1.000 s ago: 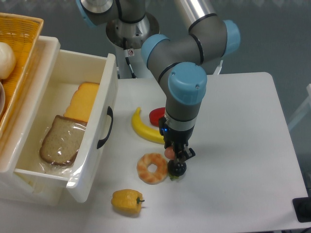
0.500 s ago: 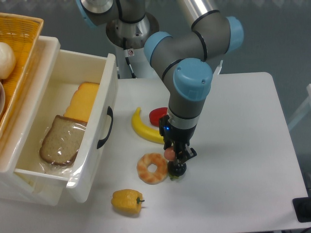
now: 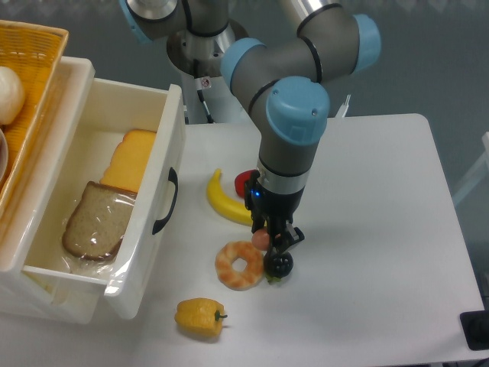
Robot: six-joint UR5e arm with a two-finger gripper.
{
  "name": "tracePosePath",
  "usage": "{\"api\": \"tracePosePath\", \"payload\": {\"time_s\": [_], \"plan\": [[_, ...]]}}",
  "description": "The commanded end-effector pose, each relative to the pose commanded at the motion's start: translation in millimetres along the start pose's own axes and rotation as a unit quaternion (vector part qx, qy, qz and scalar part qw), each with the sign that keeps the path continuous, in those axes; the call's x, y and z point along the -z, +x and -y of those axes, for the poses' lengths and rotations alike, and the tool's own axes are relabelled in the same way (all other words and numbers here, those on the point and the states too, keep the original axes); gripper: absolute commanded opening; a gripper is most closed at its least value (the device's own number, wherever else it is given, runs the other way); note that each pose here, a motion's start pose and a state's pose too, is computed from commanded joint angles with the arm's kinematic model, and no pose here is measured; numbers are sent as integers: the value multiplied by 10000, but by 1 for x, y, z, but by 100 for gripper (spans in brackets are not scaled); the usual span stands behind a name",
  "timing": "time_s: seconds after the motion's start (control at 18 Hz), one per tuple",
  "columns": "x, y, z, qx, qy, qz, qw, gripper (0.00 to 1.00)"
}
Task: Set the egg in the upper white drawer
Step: 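Lower the gripper onto the small pinkish egg beside the donut, then lift the egg and carry it over the open white drawer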
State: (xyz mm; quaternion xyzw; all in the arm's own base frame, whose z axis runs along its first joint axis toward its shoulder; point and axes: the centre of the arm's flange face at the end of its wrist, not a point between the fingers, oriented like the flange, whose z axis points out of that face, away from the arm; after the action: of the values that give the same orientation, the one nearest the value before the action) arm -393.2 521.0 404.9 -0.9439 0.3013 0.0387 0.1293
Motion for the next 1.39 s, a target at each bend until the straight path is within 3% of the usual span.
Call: {"api": "tracePosePath", "payload": {"time_s": [0.33,0.94,1.39], "plan": [[28,12,15,-22,519,125,9986,45],[119,61,50,173,1037,397,9937,45],[127,101,101,-291,1124,296,9928,45]]}}
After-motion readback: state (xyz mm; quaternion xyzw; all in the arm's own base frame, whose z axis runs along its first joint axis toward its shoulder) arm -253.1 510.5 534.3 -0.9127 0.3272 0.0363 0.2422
